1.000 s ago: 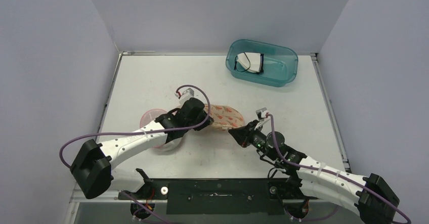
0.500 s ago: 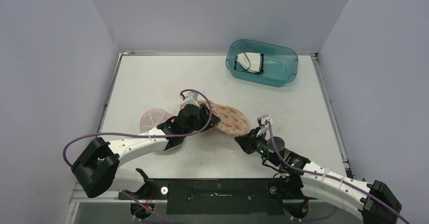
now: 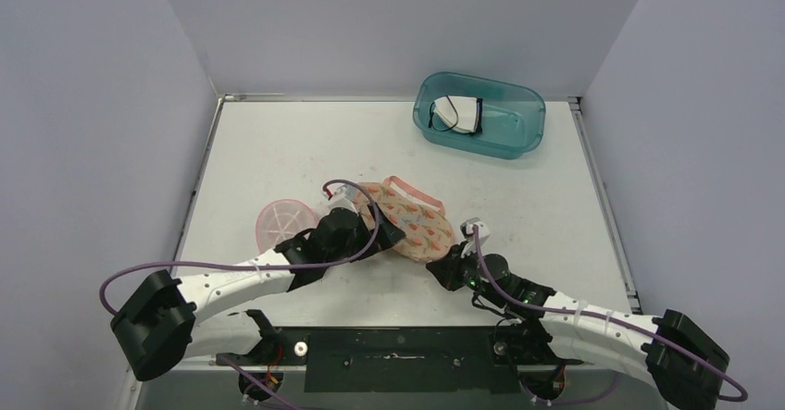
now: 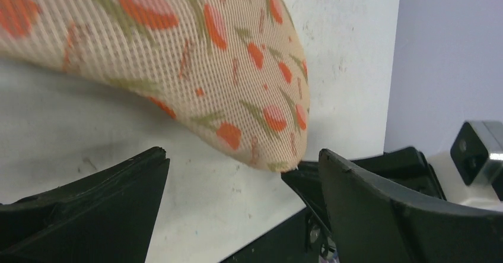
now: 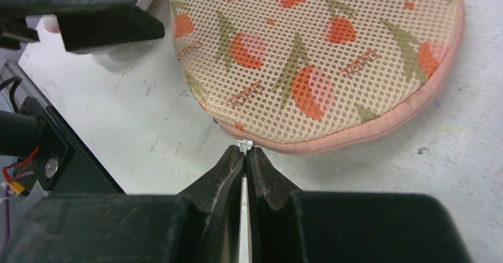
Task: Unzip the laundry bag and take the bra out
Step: Unzip the laundry bag at the center of the board.
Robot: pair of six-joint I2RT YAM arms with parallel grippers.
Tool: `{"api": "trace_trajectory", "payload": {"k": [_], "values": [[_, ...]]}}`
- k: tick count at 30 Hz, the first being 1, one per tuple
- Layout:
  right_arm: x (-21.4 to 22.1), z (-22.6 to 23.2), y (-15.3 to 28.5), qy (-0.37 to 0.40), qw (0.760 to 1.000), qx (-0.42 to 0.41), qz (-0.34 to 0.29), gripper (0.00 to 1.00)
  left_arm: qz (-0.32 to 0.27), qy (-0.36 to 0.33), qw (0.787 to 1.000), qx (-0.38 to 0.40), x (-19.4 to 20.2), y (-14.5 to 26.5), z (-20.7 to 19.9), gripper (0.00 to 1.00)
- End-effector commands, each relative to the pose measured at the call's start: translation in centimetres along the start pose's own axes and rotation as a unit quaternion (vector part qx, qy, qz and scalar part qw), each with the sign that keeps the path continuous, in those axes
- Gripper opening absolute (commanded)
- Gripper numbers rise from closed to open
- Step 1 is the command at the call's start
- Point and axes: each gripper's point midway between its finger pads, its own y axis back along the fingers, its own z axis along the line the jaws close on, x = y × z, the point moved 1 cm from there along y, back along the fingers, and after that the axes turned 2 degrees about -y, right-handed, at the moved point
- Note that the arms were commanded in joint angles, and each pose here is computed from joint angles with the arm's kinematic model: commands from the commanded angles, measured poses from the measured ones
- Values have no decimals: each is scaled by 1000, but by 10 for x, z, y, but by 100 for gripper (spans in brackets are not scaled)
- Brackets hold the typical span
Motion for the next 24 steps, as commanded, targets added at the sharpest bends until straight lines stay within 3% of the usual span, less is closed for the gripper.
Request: {"api": "trace_trajectory", "payload": {"k": [1,10,13,21,24], "values": [[-21,30,-9,6,999,-40,-28,5,16,37,999,0,27,19,5,96],[-10,48,-26,40,998,-57,-1,5,-28,150,987,50,40,24,-3,100],[-7,56,-29,46,997,-67,-1,5,-38,173,982,62,38,21,-4,88],[3,67,-29,42,995,-88,-4,5,-55,178,981,46,36,10,5,76],[6,68,-28,42,995,-93,-6,5,-43,173,983,42,42,3,7,64]]}}
